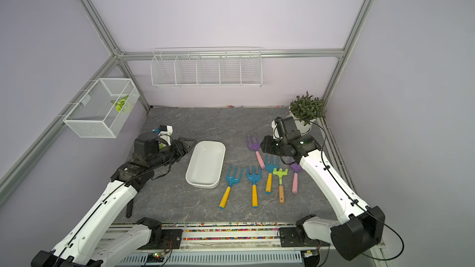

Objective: Put the rake into the storage box
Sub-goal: Pick up the rake at the center of the board.

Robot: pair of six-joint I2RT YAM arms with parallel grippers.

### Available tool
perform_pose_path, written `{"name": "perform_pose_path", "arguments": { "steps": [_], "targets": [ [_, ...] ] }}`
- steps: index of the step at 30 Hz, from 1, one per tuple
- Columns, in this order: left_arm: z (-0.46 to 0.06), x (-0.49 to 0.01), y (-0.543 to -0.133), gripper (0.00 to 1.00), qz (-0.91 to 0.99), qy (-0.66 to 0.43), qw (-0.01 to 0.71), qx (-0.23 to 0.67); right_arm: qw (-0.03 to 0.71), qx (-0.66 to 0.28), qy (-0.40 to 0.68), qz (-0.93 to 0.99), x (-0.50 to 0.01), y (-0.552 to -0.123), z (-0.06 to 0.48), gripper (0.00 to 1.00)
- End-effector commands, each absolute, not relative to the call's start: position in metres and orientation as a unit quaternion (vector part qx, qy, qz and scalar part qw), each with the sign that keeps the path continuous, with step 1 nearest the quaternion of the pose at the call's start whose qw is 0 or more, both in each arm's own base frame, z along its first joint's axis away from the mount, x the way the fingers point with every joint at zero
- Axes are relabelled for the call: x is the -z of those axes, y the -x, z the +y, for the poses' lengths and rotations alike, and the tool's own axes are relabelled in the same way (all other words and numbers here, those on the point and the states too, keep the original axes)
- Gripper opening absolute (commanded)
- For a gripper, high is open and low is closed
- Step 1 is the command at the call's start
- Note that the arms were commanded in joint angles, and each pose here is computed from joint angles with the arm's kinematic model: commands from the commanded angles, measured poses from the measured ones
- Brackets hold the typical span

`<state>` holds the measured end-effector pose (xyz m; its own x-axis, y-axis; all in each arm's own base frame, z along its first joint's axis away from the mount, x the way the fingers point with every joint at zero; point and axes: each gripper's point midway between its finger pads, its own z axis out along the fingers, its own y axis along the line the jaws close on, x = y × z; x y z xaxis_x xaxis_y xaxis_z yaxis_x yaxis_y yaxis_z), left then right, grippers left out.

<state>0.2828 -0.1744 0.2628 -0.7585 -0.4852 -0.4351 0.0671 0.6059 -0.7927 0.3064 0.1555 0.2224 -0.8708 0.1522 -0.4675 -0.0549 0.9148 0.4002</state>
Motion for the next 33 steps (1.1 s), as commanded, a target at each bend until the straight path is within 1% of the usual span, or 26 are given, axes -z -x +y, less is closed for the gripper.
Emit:
{"name": "perform_pose_path", "arguments": {
  "steps": [1, 6, 9, 12, 18, 21, 25, 33],
  "targets": [
    [-0.184, -0.264, -0.275, 0.61, 0.834, 0.145, 0.305, 0.436, 0.216, -0.159, 0.004, 0.963, -0.203, -0.303, 0.151, 0.47],
    [-0.185, -0.26, -0.265, 0.62, 0.826, 0.166, 0.296, 0.45, 0.193, -0.116, 0.028, 0.974, -0.19, -0.315, 0.151, 0.52],
    [-0.18, -0.258, -0.267, 0.65, 0.828, 0.172, 0.306, 0.438, 0.163, -0.085, 0.043, 0.982, -0.174, -0.321, 0.15, 0.52],
    [-0.182, -0.268, -0.269, 0.67, 0.825, 0.162, 0.313, 0.442, 0.123, -0.062, 0.051, 0.989, -0.158, -0.324, 0.15, 0.52],
    [-0.188, -0.272, -0.282, 0.68, 0.816, 0.164, 0.315, 0.455, 0.066, -0.051, 0.072, 0.994, -0.115, -0.328, 0.162, 0.5],
    [-0.196, -0.278, -0.289, 0.68, 0.813, 0.156, 0.305, 0.471, 0.052, -0.045, 0.079, 0.995, -0.097, -0.333, 0.167, 0.5],
    [-0.198, -0.281, -0.293, 0.69, 0.818, 0.149, 0.299, 0.469, 0.046, -0.03, 0.086, 0.995, -0.083, -0.343, 0.169, 0.51],
    [-0.178, -0.275, -0.287, 0.71, 0.819, 0.169, 0.303, 0.456, 0.029, -0.001, 0.105, 0.994, -0.059, -0.361, 0.17, 0.51]
  ]
}}
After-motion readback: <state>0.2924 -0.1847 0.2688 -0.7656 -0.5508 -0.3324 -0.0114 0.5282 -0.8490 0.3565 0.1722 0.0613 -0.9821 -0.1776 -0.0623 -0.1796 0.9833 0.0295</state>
